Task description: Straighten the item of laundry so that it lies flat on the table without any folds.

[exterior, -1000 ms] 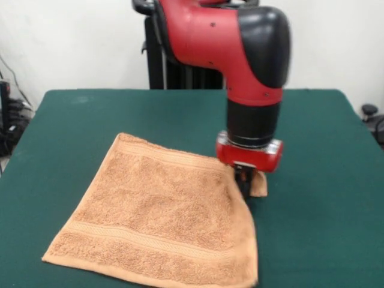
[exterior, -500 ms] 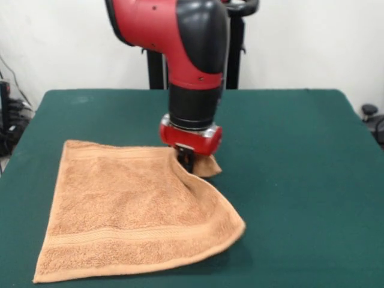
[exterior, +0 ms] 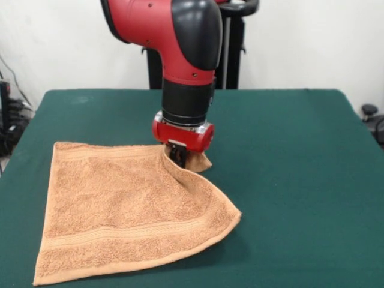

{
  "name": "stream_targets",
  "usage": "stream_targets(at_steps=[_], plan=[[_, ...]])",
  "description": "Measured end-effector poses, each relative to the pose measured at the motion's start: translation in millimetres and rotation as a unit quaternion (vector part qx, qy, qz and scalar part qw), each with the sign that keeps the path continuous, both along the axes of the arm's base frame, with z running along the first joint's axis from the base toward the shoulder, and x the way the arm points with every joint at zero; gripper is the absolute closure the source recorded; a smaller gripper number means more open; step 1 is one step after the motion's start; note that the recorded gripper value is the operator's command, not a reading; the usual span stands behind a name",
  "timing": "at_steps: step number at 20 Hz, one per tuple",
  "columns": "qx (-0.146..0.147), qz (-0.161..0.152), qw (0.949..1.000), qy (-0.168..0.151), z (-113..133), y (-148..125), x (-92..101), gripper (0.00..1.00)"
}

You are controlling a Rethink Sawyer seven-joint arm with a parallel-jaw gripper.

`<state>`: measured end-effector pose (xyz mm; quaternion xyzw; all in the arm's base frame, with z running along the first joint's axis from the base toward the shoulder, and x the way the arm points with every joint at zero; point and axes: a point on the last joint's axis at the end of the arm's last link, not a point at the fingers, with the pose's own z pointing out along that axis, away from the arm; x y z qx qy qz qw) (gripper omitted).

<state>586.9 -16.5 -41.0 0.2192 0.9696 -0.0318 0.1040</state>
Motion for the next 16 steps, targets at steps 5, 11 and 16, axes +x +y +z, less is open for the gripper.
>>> stream_targets(at_steps=[5, 11, 16], plan=[[0.001, 0.0, 1.0, 0.0, -0.2, 0.4, 0.2, 1.0], [0.0, -0.001, 1.0, -0.003, -0.7, 1.4, -0.6, 1.0], [0.002, -0.006, 1.0, -0.002, 2.0, 10.5, -7.5, 1.0]])
